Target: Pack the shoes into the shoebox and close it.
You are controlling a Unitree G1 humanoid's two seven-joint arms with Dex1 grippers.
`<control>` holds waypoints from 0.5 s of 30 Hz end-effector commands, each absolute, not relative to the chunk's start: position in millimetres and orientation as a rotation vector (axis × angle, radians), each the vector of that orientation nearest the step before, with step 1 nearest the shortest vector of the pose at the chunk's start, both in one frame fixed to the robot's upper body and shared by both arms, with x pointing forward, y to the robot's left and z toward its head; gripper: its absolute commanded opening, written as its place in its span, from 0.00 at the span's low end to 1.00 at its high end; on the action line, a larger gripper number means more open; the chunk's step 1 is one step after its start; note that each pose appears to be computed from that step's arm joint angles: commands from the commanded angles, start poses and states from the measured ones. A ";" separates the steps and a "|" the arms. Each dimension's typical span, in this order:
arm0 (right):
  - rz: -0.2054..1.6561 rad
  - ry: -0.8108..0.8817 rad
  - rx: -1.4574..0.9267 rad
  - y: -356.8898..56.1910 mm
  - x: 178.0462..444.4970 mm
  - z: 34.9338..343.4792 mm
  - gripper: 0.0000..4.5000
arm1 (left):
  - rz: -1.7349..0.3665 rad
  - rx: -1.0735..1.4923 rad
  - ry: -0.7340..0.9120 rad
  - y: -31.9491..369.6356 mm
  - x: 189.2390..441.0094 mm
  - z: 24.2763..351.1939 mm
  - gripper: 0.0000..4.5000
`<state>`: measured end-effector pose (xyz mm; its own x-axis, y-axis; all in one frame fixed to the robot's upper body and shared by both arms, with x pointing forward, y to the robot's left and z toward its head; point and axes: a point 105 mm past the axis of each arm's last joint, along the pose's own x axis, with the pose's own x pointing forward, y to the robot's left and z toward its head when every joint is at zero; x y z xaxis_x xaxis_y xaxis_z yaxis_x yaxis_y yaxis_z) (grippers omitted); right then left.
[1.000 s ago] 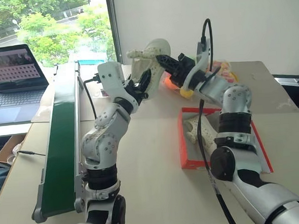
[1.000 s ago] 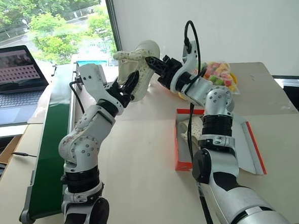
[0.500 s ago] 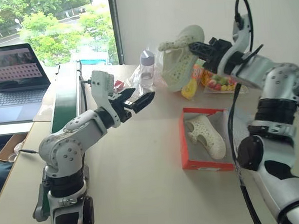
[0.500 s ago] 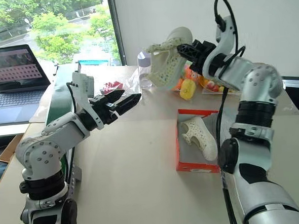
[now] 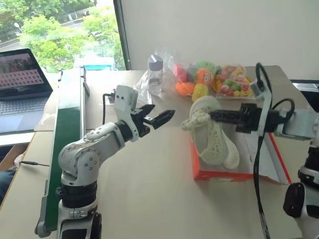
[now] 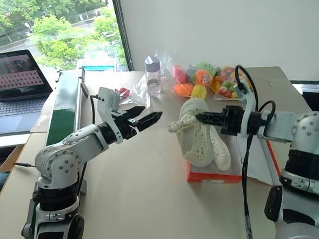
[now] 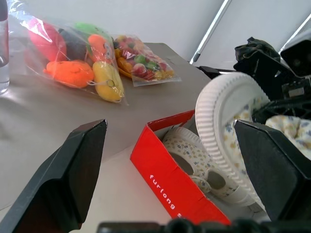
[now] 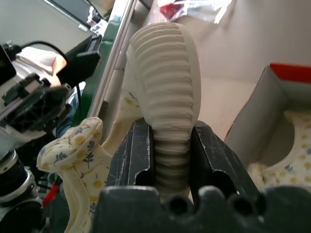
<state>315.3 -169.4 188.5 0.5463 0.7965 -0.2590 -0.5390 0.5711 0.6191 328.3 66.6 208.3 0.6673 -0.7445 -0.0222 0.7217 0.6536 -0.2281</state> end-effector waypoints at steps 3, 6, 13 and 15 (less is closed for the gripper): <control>0.831 0.486 0.516 -178.5 324.3 186.4 0.13 | -0.842 -0.182 0.061 67.2 324.6 221.9 0.99; 0.810 0.484 0.530 -183.8 332.0 177.7 0.13 | -0.833 -0.167 0.065 69.3 323.7 221.0 0.99; 0.787 0.493 0.538 -195.9 341.1 158.2 0.13 | -0.818 -0.149 0.069 74.3 321.5 221.3 0.99; 0.780 0.501 0.539 -200.7 341.3 151.7 0.13 | -0.815 -0.146 0.072 74.8 320.4 220.5 0.99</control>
